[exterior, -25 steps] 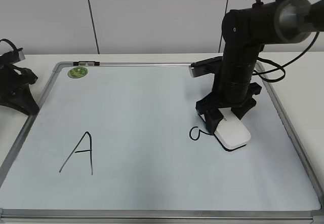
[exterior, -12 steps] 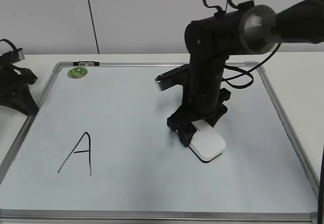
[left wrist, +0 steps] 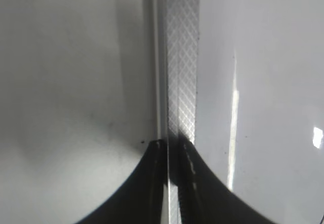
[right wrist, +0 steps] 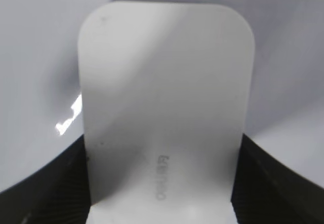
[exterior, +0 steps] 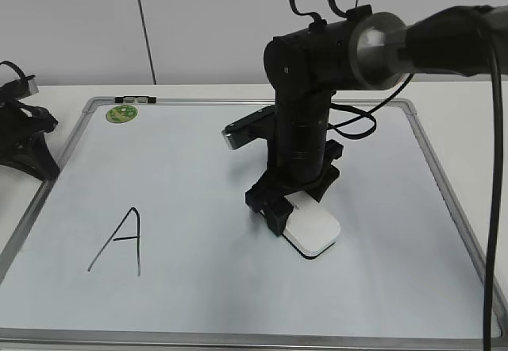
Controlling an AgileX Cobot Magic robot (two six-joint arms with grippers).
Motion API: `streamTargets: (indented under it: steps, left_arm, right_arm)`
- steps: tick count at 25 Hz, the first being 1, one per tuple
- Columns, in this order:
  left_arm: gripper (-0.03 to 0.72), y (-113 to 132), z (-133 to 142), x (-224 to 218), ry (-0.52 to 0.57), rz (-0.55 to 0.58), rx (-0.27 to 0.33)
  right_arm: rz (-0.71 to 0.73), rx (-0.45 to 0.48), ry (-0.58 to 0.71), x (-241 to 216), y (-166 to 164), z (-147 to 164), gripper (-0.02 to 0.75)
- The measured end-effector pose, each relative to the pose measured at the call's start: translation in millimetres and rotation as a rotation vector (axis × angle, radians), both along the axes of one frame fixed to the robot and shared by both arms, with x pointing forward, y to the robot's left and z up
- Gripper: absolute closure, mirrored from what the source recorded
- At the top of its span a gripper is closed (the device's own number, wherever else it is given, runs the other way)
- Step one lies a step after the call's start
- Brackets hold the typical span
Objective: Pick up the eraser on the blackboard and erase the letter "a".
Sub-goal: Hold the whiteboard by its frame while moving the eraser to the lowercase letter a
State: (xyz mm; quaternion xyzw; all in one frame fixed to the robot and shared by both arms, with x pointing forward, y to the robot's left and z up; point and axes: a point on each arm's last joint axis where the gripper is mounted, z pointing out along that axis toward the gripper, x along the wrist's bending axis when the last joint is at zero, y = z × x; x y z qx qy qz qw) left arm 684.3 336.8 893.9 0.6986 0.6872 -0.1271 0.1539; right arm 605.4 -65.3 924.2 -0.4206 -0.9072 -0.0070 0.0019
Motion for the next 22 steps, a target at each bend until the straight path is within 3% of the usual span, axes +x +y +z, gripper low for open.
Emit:
streamTargets:
  steps: [5,14,22]
  left_arm:
    - [0.653,0,0,0,0.000,0.000,0.000]
    - [0.653,0,0,0,-0.002,0.000,0.000]
    - [0.653,0,0,0,-0.002,0.000,0.000]
  right_arm:
    - [-0.061,-0.013,-0.026,17,-19,3,0.200]
    - [-0.236,-0.056,-0.056,48,-84,5,0.200]
    - [-0.240,0.001,0.018,41,-68,11,0.200]
